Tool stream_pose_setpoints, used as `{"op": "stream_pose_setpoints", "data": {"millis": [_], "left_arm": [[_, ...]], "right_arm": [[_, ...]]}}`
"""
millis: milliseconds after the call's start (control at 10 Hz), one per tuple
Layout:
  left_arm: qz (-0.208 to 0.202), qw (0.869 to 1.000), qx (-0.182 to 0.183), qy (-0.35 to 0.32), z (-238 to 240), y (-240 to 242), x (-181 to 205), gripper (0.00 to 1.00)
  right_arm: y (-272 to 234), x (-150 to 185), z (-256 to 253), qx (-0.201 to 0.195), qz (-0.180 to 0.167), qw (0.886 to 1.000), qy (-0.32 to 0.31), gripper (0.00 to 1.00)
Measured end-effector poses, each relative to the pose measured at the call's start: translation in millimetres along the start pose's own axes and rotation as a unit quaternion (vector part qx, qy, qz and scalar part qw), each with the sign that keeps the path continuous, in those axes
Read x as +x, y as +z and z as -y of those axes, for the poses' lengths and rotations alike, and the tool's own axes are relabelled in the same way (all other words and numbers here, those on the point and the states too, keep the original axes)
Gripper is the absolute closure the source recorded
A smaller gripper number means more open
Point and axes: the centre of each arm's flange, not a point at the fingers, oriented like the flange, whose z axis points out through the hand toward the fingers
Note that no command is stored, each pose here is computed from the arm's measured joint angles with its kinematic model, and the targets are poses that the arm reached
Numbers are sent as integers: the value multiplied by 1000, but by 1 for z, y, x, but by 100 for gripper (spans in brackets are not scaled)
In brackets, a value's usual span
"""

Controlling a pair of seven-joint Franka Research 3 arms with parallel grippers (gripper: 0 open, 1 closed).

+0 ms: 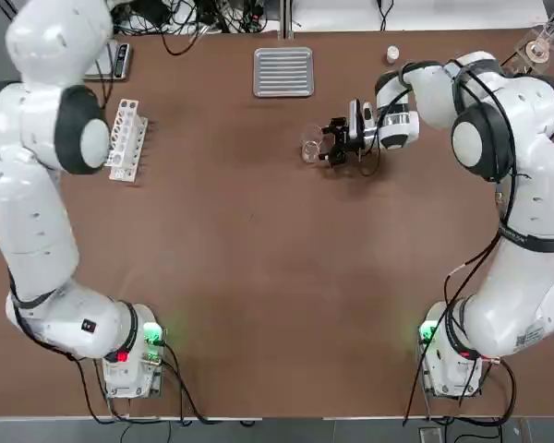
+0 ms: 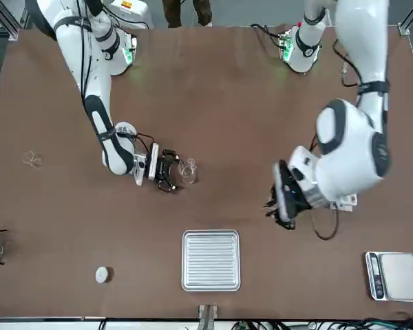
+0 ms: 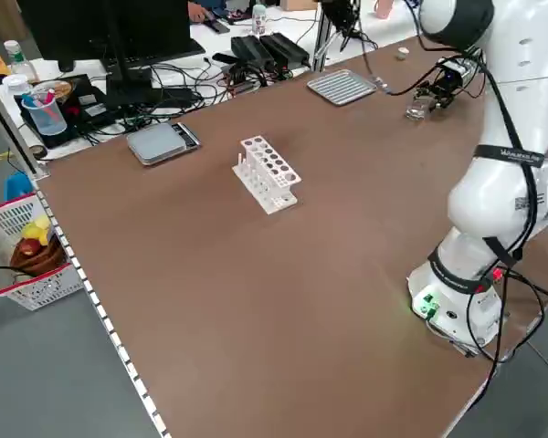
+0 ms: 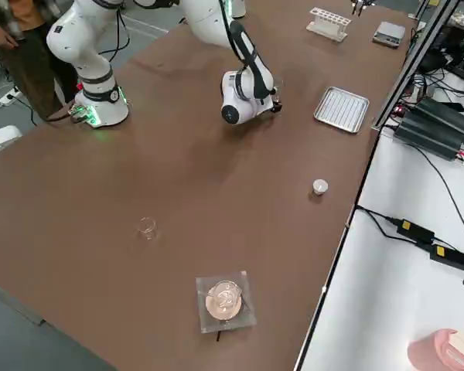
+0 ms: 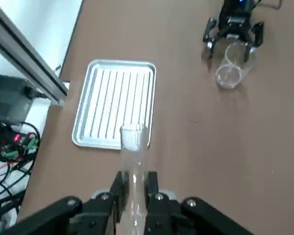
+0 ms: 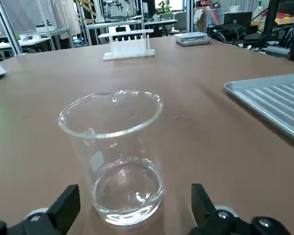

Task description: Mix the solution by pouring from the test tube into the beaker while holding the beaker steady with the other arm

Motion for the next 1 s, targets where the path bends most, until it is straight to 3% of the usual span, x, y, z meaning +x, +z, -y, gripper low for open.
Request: {"op": "stream_pose_setpoints", "data": {"millis": [300,600,1000], "left_arm": [[-93,994,-52,32,5,-59,-84,78],[-157,981,-91,68,4,-75,-153,78],[-292,943,-133,92,-23,-75,-247,78]], "right_arm": [[-12,1,-8,-10,-1,1000,1,0],[-27,-1,-10,-12,4,1000,1,0],[-68,8,-26,-12,19,1000,-11,0]]}}
